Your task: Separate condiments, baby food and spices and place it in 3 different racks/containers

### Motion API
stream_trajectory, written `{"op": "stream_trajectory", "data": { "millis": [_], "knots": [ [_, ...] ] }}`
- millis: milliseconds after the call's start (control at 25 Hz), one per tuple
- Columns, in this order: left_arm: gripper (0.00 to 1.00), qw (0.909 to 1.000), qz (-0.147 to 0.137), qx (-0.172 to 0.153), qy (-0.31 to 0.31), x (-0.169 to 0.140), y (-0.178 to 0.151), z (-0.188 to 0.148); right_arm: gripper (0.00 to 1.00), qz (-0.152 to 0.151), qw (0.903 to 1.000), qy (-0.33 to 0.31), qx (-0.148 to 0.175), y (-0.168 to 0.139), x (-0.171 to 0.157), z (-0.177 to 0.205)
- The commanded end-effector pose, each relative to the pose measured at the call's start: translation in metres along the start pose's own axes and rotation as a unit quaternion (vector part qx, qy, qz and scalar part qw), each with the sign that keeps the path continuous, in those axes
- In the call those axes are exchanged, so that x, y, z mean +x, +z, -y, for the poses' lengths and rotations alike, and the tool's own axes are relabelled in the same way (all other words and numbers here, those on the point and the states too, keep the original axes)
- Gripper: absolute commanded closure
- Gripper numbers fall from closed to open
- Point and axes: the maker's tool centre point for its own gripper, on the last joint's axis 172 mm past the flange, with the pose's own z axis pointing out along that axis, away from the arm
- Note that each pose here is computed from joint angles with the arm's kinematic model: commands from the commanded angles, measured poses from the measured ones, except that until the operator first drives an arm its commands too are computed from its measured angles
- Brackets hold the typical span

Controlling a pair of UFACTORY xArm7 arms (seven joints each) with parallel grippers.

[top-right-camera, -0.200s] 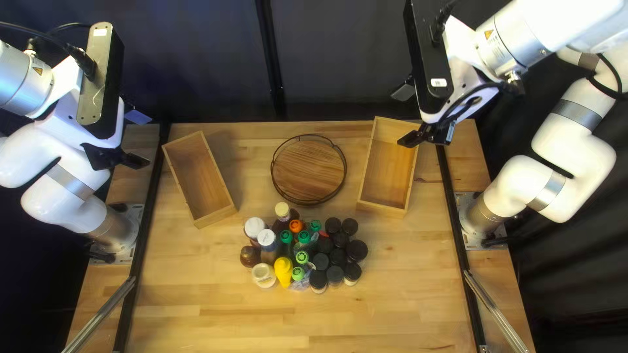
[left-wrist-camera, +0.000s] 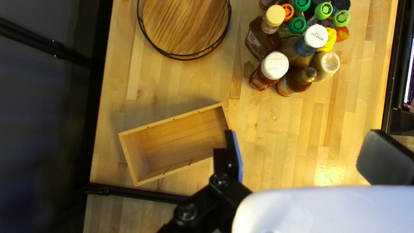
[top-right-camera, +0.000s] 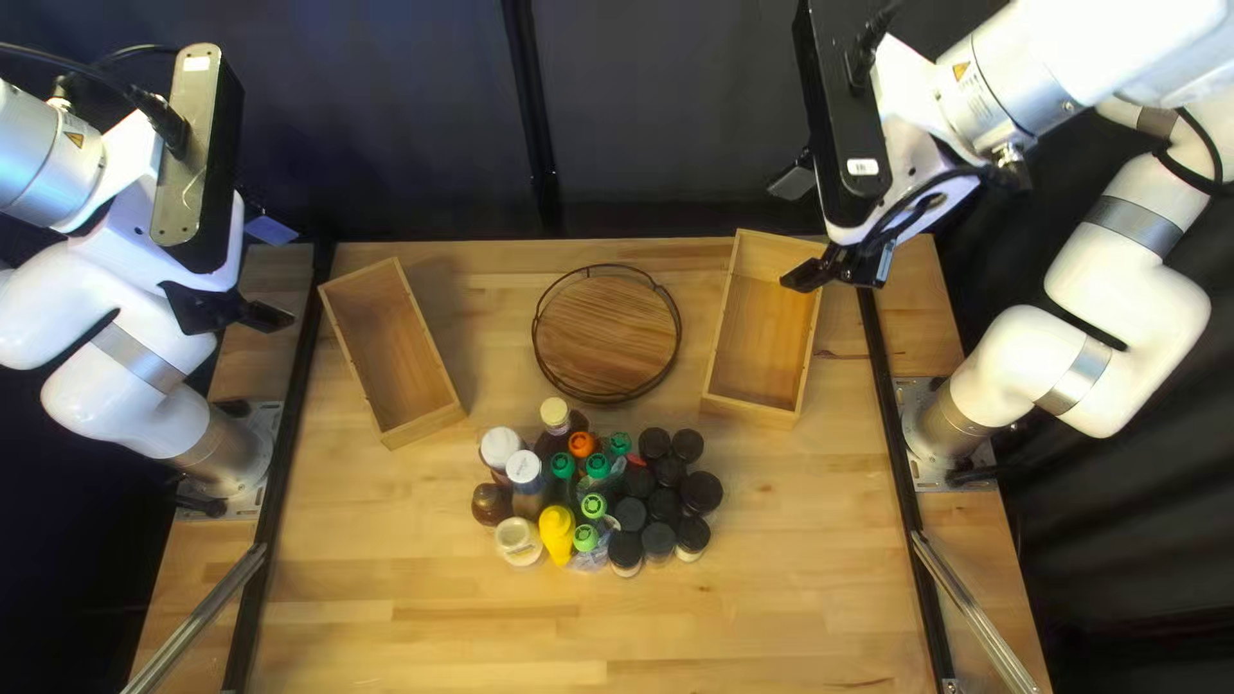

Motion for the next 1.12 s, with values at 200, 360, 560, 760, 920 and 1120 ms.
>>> {"op": "stream_trajectory", "data": {
  "millis": [200, 360, 560, 760, 920, 1120],
  "knots": [
    [0.00, 1.0000, 0.000, 0.000, 0.000, 0.000, 0.000, 0.000, 0.00, 0.037, 0.9984, -0.014, 0.041, 0.057, 0.017, 0.045],
    [0.00, 1.0000, 0.000, 0.000, 0.000, 0.000, 0.000, 0.000, 0.00, 0.063, 0.9962, -0.020, 0.057, 0.078, 0.009, 0.064],
    [0.00, 1.0000, 0.000, 0.000, 0.000, 0.000, 0.000, 0.000, 0.00, 0.101, 0.9917, -0.030, 0.074, 0.097, -0.004, 0.086],
    [0.00, 1.0000, 0.000, 0.000, 0.000, 0.000, 0.000, 0.000, 0.00, 0.155, 0.9823, -0.052, 0.092, 0.118, -0.018, 0.107],
    [0.00, 1.0000, 0.000, 0.000, 0.000, 0.000, 0.000, 0.000, 0.00, 0.189, 0.9733, -0.085, 0.098, 0.132, -0.038, 0.120],
    [0.00, 1.0000, 0.000, 0.000, 0.000, 0.000, 0.000, 0.000, 0.00, 0.209, 0.9643, -0.133, 0.094, 0.153, -0.069, 0.131]
  ]
}}
